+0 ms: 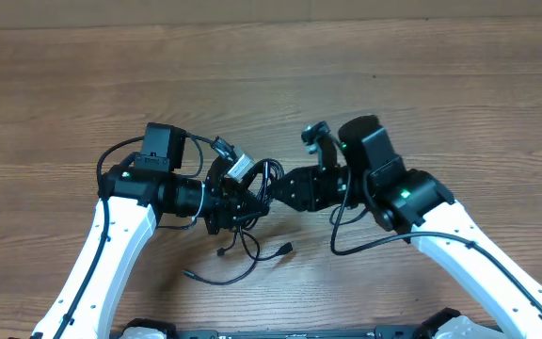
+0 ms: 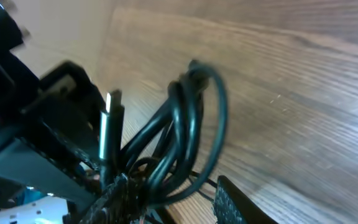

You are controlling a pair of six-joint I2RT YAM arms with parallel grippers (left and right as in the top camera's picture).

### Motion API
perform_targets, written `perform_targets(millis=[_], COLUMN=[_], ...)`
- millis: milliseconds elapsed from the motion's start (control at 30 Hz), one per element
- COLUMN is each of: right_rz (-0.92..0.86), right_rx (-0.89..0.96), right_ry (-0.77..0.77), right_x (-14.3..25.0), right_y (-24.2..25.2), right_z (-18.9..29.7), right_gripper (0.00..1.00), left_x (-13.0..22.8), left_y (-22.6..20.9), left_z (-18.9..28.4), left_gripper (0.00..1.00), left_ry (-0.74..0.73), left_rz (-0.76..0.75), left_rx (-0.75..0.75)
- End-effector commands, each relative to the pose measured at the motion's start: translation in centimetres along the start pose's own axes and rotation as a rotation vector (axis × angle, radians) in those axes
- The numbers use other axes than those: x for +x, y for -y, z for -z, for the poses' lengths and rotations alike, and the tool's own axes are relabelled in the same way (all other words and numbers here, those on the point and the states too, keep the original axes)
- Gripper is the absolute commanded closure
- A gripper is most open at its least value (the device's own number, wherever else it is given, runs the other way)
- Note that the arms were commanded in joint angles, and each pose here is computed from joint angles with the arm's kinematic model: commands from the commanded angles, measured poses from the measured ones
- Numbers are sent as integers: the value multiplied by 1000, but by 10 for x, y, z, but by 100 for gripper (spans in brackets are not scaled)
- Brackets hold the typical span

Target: Untangle cables

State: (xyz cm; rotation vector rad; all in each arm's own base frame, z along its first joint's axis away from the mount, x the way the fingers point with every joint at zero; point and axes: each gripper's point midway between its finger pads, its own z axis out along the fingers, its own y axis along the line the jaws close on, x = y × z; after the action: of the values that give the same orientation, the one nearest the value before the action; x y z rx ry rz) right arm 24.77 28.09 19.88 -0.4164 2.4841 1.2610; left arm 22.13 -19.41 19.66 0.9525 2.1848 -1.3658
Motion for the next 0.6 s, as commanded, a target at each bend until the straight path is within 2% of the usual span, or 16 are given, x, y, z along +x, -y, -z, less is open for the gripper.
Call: perform_targets(millis=[0, 167, 367, 400, 467, 500, 567], right_rz=[-2, -139, -156, -161, -178, -187, -205], right_rx=[66, 298, 316, 324, 353, 362, 375], right_ry=[33, 120, 92, 82, 63, 59, 60], right_x=[-7, -14, -12, -10, -6, -5, -6], right_y=[0, 42, 54, 57, 67, 71, 78], right_z=[-6, -9, -23, -25, -28, -28, -26], right_gripper=[60, 60, 59, 64, 89, 96, 96], left_x=[-13, -19, -33, -34, -34, -33, -29], left_y=[22, 35, 70, 73, 74, 73, 68], left_z=[3, 5, 15, 16, 14, 13, 11], left_gripper=[96, 96, 96, 96, 96, 96, 96], left_ry=[58, 98, 222, 233, 229, 223, 198], left_rz=[-64, -75, -238, -253, -264, -263, -245], left_rx=[91, 168, 353, 370, 372, 364, 334])
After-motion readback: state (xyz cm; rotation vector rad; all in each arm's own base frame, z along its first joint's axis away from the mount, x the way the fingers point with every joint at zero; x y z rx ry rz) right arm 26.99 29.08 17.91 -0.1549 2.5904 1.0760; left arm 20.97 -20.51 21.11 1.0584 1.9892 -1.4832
